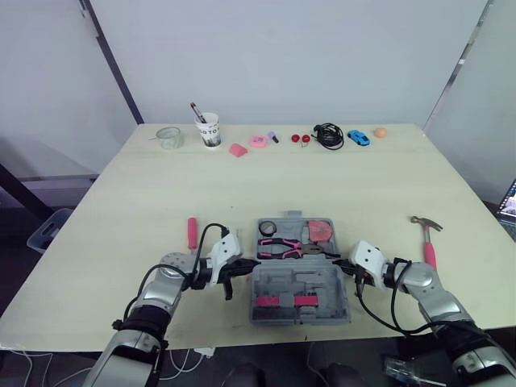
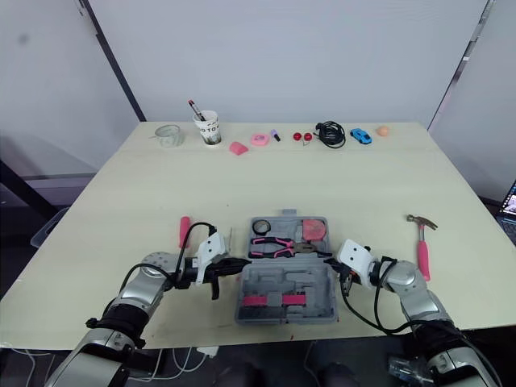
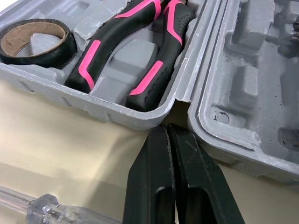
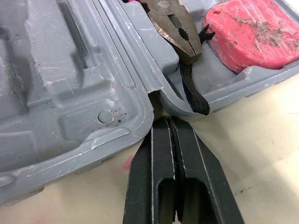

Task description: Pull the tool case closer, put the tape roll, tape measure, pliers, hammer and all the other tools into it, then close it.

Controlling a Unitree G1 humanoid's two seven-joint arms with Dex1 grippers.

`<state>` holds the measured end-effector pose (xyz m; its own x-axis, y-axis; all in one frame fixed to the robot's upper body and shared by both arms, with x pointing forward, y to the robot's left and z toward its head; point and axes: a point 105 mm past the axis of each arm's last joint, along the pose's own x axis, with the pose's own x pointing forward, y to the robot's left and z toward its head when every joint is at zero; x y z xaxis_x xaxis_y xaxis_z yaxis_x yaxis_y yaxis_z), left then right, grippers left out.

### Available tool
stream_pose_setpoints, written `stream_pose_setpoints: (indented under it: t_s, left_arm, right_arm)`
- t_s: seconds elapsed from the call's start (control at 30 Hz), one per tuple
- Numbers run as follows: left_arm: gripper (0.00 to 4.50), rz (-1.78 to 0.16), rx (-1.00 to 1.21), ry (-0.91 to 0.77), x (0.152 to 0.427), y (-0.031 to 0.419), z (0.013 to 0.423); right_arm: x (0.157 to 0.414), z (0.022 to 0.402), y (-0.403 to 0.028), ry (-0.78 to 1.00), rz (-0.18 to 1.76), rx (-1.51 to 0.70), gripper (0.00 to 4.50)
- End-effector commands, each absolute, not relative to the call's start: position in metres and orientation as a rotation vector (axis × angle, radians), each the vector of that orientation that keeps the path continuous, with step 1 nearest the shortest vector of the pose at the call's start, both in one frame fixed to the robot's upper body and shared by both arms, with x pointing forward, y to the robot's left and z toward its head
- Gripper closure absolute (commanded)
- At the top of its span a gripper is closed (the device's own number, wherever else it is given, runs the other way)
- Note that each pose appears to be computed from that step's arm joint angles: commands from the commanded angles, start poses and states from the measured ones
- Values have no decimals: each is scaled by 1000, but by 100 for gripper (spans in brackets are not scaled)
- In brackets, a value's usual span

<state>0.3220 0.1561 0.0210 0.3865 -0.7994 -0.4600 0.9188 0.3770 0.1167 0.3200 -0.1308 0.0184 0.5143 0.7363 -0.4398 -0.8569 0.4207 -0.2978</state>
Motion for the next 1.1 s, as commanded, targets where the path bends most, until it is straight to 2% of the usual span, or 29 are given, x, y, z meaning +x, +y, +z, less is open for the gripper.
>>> stream_pose_setpoints:
  t_s: [0.03, 0.57, 1.1]
  left_arm:
    - [439, -1153, 387, 371, 317, 150, 14]
    - [439, -1154, 398, 379, 317, 152, 13]
    - [439, -1123, 419, 351, 319, 162, 25]
  right_arm:
    - [327, 37, -114, 157, 1037, -538, 450]
    - [322, 27, -113, 206, 1068, -535, 450]
    - [324, 36, -140, 195, 984, -529, 450]
